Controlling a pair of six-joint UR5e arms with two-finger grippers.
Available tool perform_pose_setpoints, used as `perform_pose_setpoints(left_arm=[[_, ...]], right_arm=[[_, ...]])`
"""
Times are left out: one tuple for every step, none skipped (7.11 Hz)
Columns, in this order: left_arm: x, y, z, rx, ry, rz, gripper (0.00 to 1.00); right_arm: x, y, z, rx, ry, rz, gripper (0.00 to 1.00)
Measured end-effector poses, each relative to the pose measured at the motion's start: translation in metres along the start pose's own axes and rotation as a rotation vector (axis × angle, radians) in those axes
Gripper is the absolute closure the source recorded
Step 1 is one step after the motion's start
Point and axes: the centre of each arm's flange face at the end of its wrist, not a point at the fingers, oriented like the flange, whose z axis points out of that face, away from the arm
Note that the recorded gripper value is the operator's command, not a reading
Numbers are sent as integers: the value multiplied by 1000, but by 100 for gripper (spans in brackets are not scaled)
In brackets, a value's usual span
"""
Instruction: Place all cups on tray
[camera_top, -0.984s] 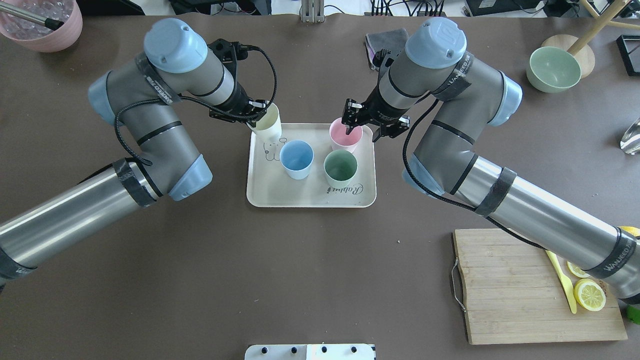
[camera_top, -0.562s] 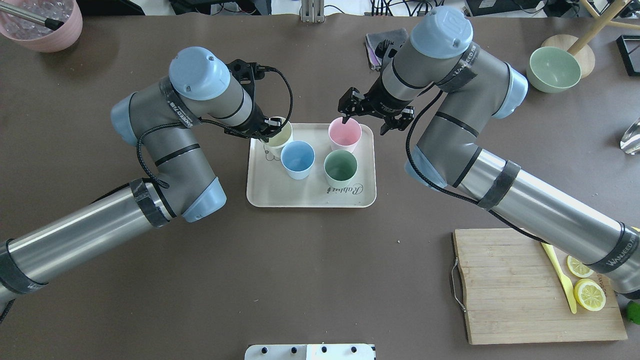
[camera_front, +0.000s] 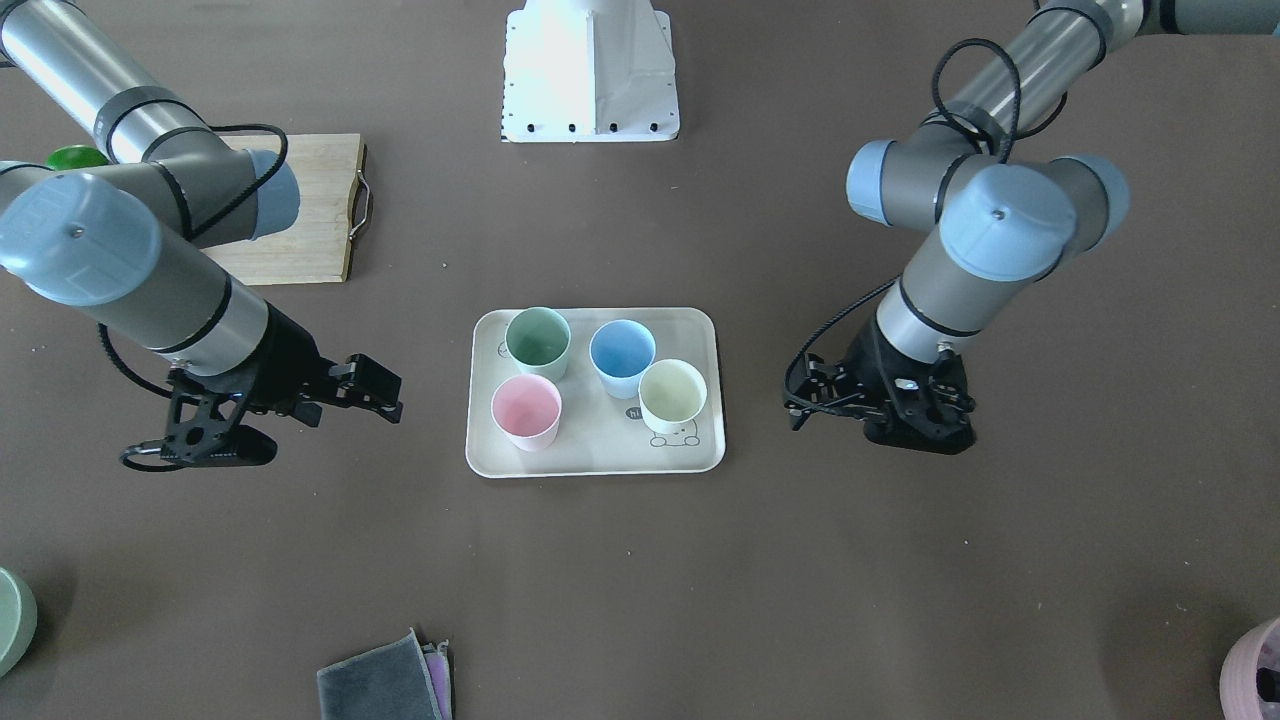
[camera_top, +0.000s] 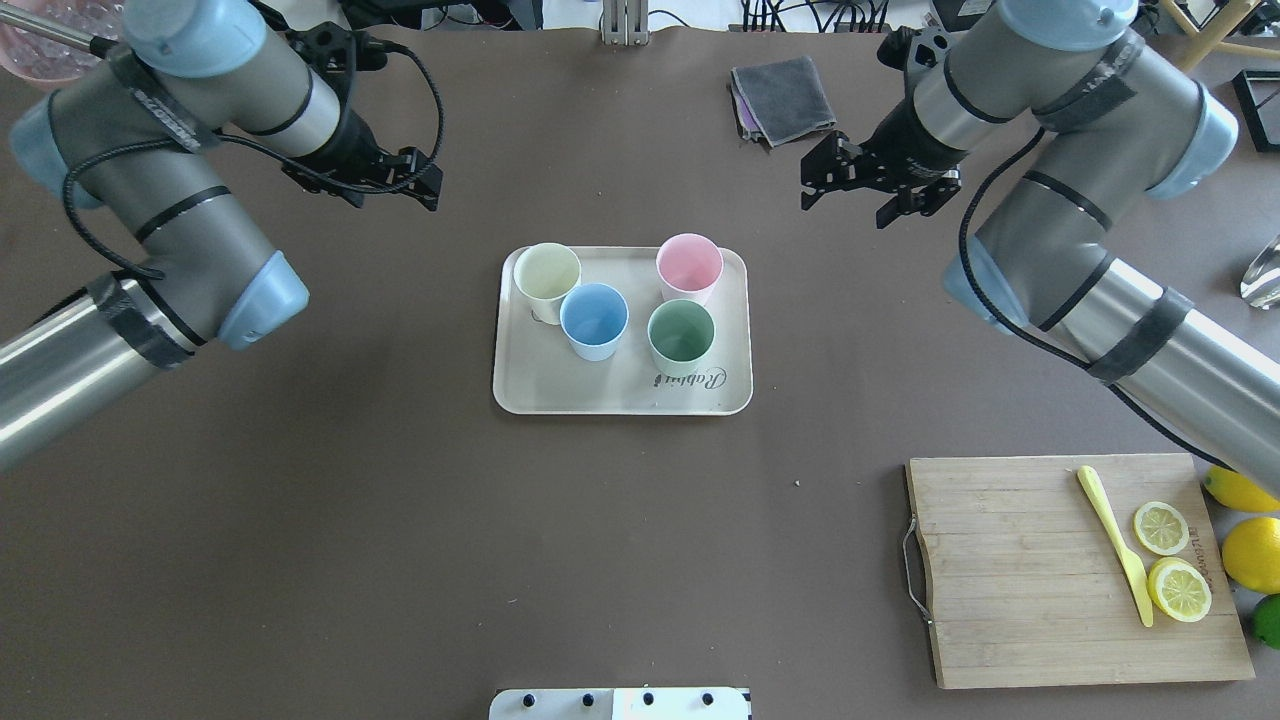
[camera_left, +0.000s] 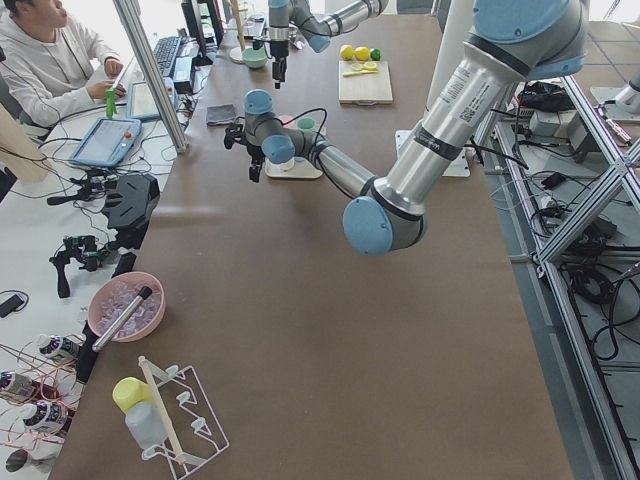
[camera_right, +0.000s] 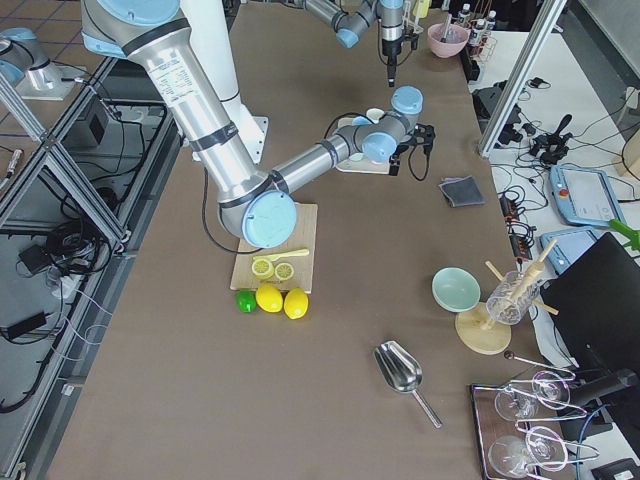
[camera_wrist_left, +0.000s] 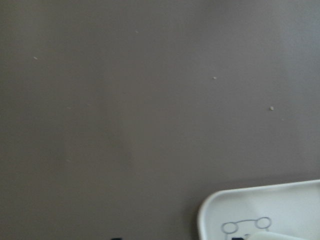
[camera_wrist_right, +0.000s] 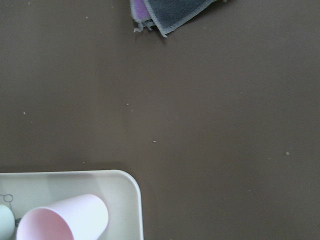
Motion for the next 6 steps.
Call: perform_pose_setpoints(left_arm=[[-56,6,-18,-2,-30,49,2],[-113,13,-34,-6,-66,107,2],[-169,22,-47,-14,-100,157,2],[-219,32,-57,-26,-130,193,2],[-261,46,-66,-45,-147,233,2],[-292,61,-73,-66,-139,263,2]], right_arm=[[56,-6,-20,7,16,-37,0],[109,-9,-38,11,33,-76,0],[154,-9,-50,16,53,-102,0],[197,-4,-61,21,75,-120,0],[238,2,-71,25,98,-141,0],[271,7,-80,27,116,-154,0]])
